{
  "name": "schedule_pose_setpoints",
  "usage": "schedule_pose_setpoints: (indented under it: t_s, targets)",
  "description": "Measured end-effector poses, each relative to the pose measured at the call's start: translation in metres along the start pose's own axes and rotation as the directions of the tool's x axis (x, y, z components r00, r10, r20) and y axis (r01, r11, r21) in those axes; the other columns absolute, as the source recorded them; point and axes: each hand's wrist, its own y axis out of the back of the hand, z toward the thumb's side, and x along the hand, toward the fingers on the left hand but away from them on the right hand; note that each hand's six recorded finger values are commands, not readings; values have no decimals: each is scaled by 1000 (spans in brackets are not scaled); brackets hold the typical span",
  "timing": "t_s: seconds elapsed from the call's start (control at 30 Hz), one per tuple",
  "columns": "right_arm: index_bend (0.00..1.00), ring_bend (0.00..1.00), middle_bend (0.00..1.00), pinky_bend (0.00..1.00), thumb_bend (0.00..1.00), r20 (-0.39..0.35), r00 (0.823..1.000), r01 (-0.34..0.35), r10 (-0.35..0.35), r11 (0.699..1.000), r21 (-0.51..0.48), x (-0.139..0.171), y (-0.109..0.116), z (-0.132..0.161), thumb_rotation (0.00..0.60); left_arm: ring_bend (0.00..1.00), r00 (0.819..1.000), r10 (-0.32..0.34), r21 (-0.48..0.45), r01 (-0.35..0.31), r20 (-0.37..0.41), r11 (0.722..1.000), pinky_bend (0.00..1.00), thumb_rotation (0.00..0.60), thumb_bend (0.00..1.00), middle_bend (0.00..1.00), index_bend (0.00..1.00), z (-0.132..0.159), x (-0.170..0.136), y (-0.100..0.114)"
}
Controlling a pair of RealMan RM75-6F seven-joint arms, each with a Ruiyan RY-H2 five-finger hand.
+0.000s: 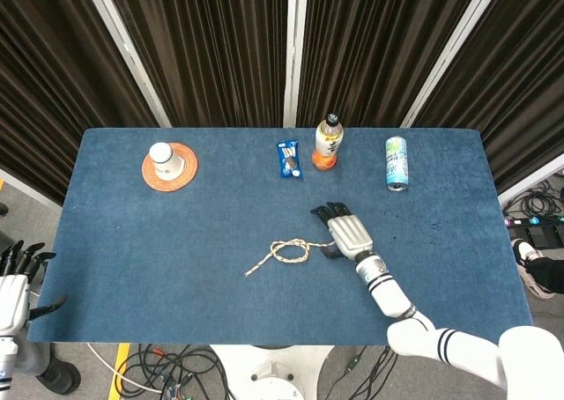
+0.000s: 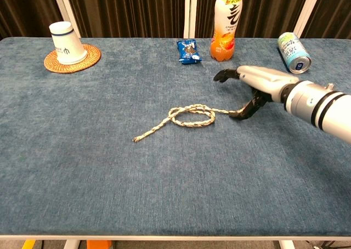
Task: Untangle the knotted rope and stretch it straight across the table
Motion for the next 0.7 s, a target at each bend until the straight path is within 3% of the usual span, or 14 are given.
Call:
schedule_pose_setpoints:
  t_s: [0.13,0.4,0.7]
  targets:
    - [238,0,150,58,180,17,1000,21,-21,1000,0,-2,12,-9,600,17,1000,1,1,-1,-1,1000,66,600,88,147,277,0,0,0]
    - [441,0,197,58,195,-53,999,-3,2,1000,-27,9,19,3,600,17,1000,-2,3,2,1,1000,66,600,88,147,278,1,1,0]
    - [457,0,199,58,217,-60,997,-39,38,999,-17,4,-1,5,600,17,1000,-5,2,5,-9,1000,66,600,88,147,278,-1,0,1]
